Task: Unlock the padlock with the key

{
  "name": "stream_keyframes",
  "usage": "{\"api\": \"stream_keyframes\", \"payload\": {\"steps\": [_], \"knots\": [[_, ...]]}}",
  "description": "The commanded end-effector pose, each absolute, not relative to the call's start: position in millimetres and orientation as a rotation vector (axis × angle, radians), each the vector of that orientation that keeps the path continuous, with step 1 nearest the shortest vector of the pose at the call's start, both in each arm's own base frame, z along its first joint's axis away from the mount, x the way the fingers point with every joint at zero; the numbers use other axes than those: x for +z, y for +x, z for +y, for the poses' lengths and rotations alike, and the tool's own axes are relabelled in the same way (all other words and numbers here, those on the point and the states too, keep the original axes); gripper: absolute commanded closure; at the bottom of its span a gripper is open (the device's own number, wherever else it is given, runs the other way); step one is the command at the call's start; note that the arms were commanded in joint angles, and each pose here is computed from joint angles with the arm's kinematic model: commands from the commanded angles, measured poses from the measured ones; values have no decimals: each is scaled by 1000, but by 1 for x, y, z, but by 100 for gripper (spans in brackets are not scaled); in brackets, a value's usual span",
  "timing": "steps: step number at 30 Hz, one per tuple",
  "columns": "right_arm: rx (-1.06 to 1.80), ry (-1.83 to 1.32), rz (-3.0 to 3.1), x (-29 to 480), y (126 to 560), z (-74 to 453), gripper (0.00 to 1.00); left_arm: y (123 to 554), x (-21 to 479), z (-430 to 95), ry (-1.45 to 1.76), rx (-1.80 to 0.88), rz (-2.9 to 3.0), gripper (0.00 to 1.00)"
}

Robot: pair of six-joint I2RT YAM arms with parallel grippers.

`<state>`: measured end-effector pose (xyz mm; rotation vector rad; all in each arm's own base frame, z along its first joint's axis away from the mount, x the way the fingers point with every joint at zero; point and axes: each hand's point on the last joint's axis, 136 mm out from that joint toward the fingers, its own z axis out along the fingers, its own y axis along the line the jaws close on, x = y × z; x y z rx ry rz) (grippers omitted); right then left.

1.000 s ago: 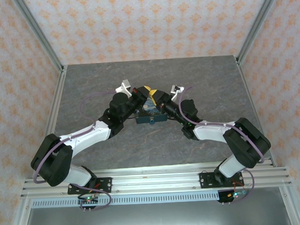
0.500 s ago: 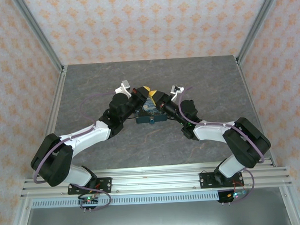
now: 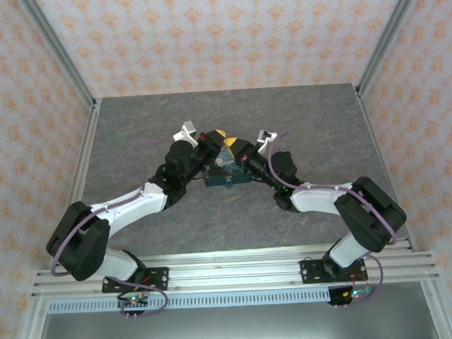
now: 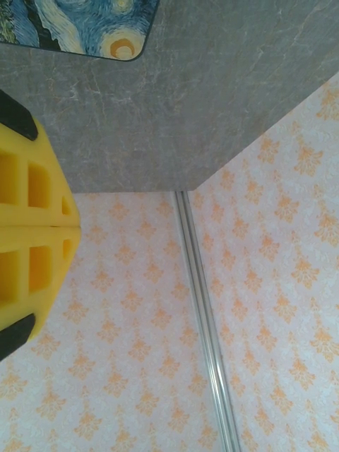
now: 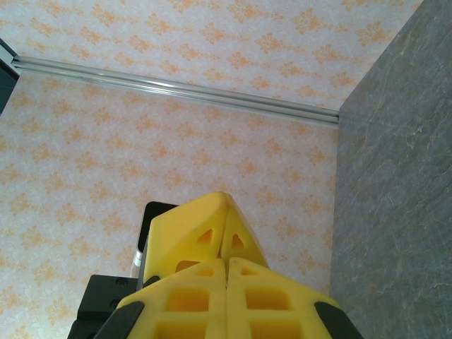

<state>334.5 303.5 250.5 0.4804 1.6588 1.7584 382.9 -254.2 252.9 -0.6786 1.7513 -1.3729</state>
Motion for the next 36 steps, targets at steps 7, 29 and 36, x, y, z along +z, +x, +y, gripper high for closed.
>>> {"api": "stream_keyframes", "payload": {"steps": [7,29,36], "knots": [[1742,496,1596,258,335,296,100,374,259,-242,-710,-1368,1692,100],[1709,519,1634,242,332,291,100,372,261,-233,-686,-1218,1802,30],[1693,508,1664,236,326,288,100,370,255,-235,-628,-1171,1909,28]]}}
